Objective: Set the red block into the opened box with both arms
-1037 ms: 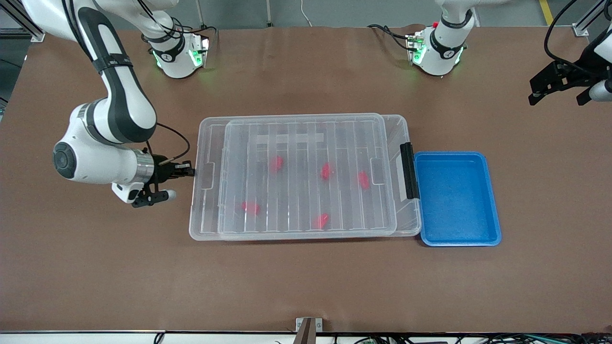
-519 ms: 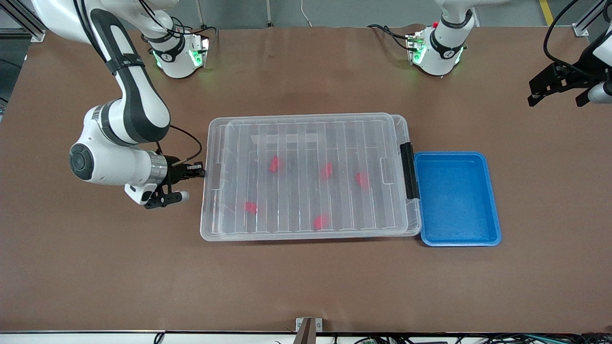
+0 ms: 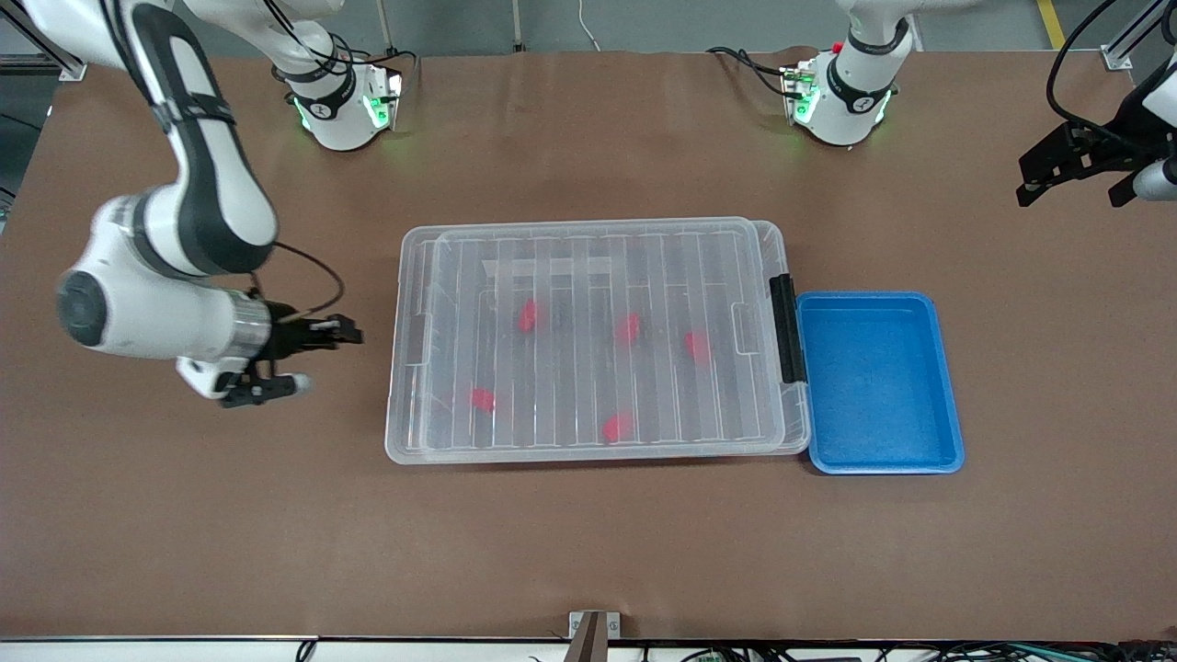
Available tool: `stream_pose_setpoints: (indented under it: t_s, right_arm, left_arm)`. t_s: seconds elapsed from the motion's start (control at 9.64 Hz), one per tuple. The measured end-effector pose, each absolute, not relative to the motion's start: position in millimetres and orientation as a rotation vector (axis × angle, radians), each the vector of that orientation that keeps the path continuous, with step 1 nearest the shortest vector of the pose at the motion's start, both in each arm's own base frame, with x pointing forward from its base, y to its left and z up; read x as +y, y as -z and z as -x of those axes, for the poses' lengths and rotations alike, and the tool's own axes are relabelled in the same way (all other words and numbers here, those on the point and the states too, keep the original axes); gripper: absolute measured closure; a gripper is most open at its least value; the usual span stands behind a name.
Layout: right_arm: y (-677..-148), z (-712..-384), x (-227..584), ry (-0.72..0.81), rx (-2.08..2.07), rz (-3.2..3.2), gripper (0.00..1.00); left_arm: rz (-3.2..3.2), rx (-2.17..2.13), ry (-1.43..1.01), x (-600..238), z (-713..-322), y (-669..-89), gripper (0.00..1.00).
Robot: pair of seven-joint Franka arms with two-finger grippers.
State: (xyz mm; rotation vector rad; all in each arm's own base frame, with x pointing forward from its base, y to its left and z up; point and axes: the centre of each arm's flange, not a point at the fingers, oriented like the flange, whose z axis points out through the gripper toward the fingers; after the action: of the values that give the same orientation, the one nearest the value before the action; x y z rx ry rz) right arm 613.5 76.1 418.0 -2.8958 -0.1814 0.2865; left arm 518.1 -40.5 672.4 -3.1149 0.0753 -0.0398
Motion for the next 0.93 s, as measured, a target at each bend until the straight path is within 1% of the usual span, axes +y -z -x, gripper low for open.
stream_pose_setpoints:
  t_s: [0.1, 0.21, 0.31, 0.52, 0.62, 0.73, 0.93]
  right_arm:
    - [-467.1, -611.7, 48.4, -0.258, -0.091, 2.962, 0.22]
    - [-515.6, -607.1, 25.1, -0.181, 0.047, 3.009, 0.08]
    - [-554.3, -598.9, 2.2, -0.096, 0.152, 3.03, 0.0]
    - [-604.2, -578.6, -43.5, -0.003, 0.28, 3.031, 0.0]
    - [-625.5, -566.2, -56.4, -0.016, 0.31, 3.028, 0.0]
    - [-651.5, -549.2, -58.7, -0.028, 0.312, 3.025, 0.0]
    - [-690.5, -519.4, -58.4, 0.03, 0.266, 3.051, 0.0]
  left_arm:
    - [3.115, 0.075, 0.048, -40.4, -518.7, -674.3, 0.0]
    - [3.116, 0.074, 0.054, -40.0, -519.2, -676.2, 0.0]
    - [3.116, 0.073, 0.054, -39.7, -520.0, -676.1, 0.0]
    - [3.11, 0.077, 0.048, -40.0, -521.4, -674.1, 0.0]
    - [3.107, 0.079, 0.046, -40.6, -521.4, -673.8, 0.0]
    - [3.106, 0.084, 0.045, -41.4, -521.4, -673.8, 0.0]
    - [3.106, 0.092, 0.041, -42.2, -521.2, -673.5, 0.0]
